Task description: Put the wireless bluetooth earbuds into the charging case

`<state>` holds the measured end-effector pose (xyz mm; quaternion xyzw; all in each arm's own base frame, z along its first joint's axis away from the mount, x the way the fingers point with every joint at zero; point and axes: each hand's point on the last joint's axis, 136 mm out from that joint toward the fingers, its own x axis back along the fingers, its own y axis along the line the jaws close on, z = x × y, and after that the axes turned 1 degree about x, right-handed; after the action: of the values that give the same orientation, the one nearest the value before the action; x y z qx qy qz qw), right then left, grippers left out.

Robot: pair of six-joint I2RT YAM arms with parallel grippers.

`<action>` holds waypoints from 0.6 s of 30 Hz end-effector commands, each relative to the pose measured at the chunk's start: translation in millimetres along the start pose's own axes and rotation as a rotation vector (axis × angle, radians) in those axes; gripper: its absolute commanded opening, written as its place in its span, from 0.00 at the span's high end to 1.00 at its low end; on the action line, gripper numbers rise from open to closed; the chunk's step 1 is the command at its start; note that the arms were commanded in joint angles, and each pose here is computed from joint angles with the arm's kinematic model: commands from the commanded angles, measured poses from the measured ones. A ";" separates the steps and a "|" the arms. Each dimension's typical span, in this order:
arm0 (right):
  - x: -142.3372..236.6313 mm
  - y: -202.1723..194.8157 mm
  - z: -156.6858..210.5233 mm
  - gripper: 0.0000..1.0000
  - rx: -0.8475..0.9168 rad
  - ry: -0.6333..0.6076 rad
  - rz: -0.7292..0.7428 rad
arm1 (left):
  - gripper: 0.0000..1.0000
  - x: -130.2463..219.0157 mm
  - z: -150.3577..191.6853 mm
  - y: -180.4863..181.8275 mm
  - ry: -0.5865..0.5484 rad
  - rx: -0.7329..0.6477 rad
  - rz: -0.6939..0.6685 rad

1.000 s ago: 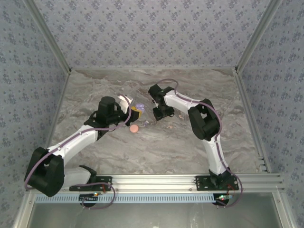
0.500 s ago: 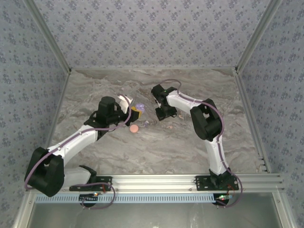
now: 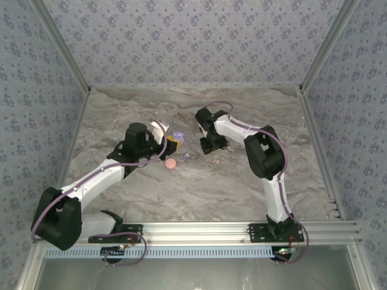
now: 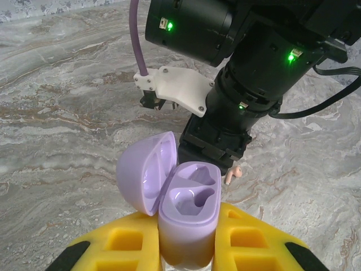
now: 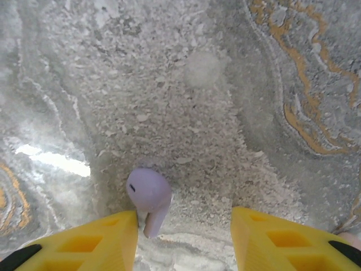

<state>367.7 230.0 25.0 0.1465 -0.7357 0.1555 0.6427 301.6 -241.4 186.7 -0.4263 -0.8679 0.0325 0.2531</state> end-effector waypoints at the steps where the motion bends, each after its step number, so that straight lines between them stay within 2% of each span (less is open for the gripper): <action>1: 23.3 7.1 -2.6 0.51 -0.008 -0.036 -0.084 | 0.82 2.7 -16.1 -4.3 -0.045 -0.022 0.004; 9: 27.2 17.8 -14.0 0.51 -0.087 -0.055 -0.164 | 0.82 2.5 -16.8 -4.7 -0.046 -0.025 0.006; 14: 17.8 12.3 -20.1 0.59 -0.170 -0.028 -0.138 | 0.82 2.7 -17.1 -5.2 -0.048 -0.027 0.008; 18: 13.8 6.4 -23.5 0.61 -0.227 -0.026 -0.093 | 0.82 2.7 -16.5 -5.0 -0.046 -0.030 0.007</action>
<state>381.9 253.8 48.9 0.1545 -0.7538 0.0539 0.6364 301.5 -241.4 186.9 -0.4263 -0.8679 0.0325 0.2529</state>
